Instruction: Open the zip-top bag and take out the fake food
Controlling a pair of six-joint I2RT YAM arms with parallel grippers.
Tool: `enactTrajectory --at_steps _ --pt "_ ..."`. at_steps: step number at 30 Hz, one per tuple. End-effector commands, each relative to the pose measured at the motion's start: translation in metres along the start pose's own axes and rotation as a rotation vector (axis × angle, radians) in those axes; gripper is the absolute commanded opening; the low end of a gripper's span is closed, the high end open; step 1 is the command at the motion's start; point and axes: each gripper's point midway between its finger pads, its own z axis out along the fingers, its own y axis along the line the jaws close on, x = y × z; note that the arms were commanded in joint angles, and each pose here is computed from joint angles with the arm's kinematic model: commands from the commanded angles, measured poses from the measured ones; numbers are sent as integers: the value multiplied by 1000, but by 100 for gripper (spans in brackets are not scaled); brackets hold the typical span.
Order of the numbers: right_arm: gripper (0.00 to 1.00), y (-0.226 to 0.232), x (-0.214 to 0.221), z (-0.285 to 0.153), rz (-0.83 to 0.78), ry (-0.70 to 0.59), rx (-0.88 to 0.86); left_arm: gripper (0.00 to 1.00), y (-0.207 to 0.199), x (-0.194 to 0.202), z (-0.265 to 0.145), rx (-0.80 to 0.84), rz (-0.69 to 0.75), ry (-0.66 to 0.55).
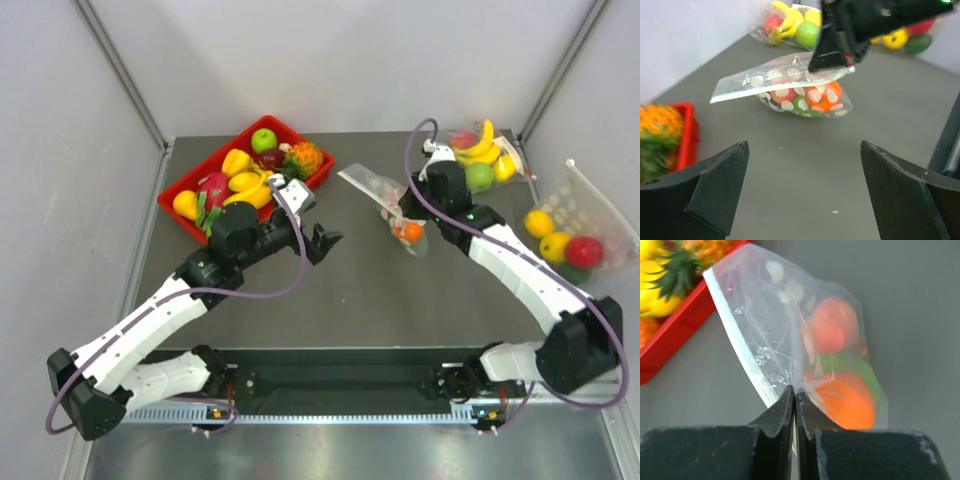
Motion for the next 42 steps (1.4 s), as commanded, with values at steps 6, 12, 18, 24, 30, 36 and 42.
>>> enactTrajectory --at_steps 6,12,18,24,30,36,42 --pt "0 24 -1 -65 95 -125 -197 99 13 37 27 -199 -496 -95" --pt "0 16 25 -74 150 -134 -216 99 -3 40 53 -110 -719 -139" --pt "0 21 39 -77 158 -136 -247 99 -11 53 76 -69 -905 -139" --pt "0 31 42 -82 158 -135 -282 99 -21 74 95 -50 -955 -75" --pt "0 42 56 -81 153 -100 -312 99 -23 81 104 -49 -949 -58" --pt "6 66 87 -85 125 -12 -402 62 -32 81 114 21 -974 -65" --pt "65 50 74 -107 55 -88 -340 3 -28 91 111 -12 -998 -57"
